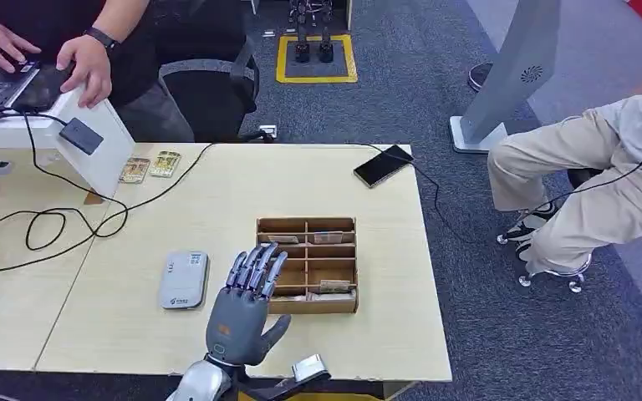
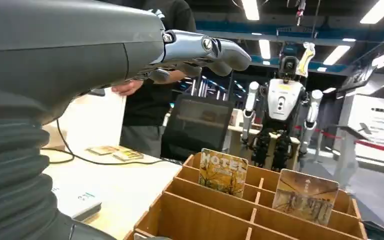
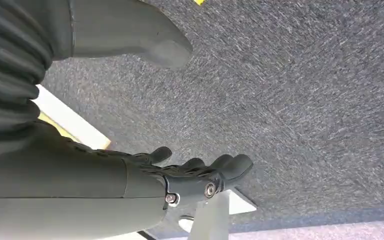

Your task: Pass the card to the sensor for recognition and then transmit it.

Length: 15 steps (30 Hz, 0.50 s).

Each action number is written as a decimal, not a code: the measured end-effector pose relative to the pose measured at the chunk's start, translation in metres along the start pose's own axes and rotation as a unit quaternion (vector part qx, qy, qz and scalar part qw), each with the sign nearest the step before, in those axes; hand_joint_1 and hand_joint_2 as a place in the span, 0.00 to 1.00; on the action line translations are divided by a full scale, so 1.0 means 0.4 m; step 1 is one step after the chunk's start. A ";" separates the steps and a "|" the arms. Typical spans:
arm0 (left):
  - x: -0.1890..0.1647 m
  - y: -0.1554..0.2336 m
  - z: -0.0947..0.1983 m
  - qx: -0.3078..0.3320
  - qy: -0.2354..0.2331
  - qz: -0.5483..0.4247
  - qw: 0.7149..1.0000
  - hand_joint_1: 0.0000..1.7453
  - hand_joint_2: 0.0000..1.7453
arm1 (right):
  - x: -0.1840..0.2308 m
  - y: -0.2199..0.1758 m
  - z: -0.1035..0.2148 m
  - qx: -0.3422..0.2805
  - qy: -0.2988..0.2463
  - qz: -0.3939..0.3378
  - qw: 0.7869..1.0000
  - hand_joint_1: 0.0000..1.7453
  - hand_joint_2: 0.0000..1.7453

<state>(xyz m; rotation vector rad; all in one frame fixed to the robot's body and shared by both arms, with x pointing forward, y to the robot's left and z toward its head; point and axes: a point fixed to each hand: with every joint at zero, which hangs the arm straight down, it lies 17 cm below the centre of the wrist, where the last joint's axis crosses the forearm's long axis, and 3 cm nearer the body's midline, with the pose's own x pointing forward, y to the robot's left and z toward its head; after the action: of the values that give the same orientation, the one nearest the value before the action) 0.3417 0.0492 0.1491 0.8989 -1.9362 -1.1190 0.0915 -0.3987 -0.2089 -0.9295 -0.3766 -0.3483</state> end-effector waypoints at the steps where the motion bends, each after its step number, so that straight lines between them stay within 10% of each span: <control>1: -0.001 -0.005 0.001 -0.004 0.001 -0.004 1.000 0.00 1.00 | 0.000 0.000 0.000 0.000 0.000 0.000 1.000 0.00 1.00; 15: -0.011 -0.049 0.015 -0.034 0.006 -0.017 0.999 0.00 1.00 | 0.000 0.000 0.000 0.000 0.000 0.001 1.000 0.00 1.00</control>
<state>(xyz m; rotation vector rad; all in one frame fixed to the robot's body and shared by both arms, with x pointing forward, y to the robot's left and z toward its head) 0.3430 0.0476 0.1285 0.9035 -1.8676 -1.1886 0.0915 -0.3987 -0.2089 -0.9299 -0.3767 -0.3470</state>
